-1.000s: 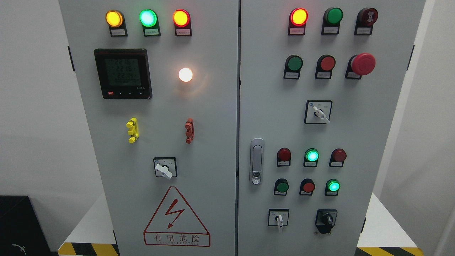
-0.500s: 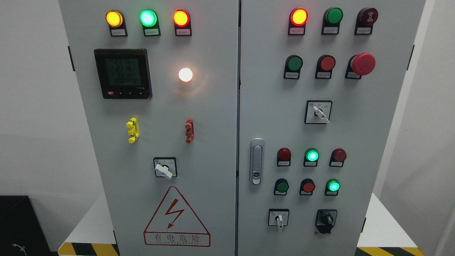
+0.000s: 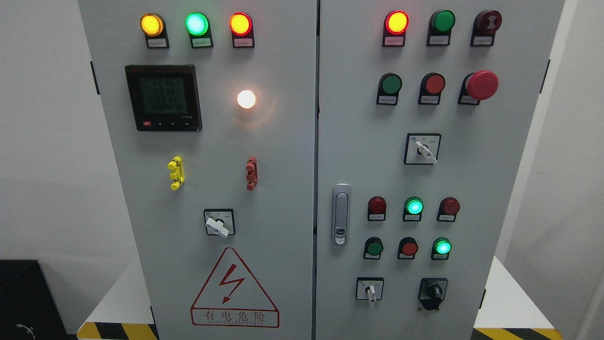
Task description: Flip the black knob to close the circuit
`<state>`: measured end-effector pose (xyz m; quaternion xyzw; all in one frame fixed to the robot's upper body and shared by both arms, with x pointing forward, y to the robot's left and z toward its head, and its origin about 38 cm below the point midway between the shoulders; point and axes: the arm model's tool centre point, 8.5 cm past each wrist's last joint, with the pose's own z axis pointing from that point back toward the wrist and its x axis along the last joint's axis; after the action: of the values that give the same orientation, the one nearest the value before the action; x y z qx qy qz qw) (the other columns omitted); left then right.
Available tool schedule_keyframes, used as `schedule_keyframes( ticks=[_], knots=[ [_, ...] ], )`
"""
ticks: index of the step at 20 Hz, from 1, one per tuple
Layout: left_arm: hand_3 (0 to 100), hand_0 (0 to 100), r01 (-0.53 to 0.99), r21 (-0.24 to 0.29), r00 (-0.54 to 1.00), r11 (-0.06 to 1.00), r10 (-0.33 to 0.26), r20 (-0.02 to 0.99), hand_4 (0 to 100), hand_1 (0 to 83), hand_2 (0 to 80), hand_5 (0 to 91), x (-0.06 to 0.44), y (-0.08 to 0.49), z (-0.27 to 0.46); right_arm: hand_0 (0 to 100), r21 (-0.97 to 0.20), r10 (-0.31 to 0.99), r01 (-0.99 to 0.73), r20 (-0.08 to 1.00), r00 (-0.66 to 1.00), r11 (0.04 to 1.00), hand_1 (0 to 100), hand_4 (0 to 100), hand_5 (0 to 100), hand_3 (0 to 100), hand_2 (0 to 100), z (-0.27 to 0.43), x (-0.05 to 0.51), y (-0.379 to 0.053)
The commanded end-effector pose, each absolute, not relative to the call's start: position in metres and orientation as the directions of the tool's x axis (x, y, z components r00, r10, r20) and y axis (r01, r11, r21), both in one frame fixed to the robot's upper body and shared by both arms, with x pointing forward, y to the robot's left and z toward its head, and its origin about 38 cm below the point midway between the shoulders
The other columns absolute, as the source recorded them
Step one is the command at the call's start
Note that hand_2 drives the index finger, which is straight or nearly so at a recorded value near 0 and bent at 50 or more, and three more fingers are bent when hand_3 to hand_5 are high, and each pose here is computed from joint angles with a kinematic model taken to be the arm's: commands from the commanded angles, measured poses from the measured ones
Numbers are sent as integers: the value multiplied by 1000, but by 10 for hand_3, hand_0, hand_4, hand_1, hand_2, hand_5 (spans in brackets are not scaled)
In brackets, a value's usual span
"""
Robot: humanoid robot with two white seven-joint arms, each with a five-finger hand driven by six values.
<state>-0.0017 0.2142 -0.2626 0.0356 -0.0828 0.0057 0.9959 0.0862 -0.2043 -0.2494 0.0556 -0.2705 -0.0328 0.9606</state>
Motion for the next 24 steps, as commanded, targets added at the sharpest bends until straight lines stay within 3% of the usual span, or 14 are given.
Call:
schedule_keyframes(
  ticks=[1, 8, 14, 18, 24],
  knots=[
    [0, 0, 26, 69, 989, 997, -35, 144, 0, 0, 0, 0, -9, 214, -262, 0, 71, -29, -39, 765, 643, 997, 155, 146, 0, 205, 63, -218, 161, -204],
    [0, 0, 26, 69, 989, 997, -35, 143, 0, 0, 0, 0, -9, 214, -262, 0, -39, 61, -70, 936, 346, 997, 167, 209, 5, 281, 89, -151, 245, -204],
    [0, 0, 26, 69, 989, 997, -35, 143, 0, 0, 0, 0, -9, 214, -262, 0, -139, 143, -42, 982, 120, 989, 174, 309, 142, 400, 181, -90, 289, -216],
    [0, 0, 26, 69, 989, 997, -35, 143, 0, 0, 0, 0, -9, 214, -262, 0, -294, 294, -19, 956, -10, 956, 186, 441, 286, 551, 322, -48, 307, -232],
    [0, 0, 26, 69, 989, 997, -35, 143, 0, 0, 0, 0, -9, 214, -262, 0, -457, 461, 59, 882, -97, 887, 166, 644, 559, 806, 626, 5, 321, -239]
  ],
)
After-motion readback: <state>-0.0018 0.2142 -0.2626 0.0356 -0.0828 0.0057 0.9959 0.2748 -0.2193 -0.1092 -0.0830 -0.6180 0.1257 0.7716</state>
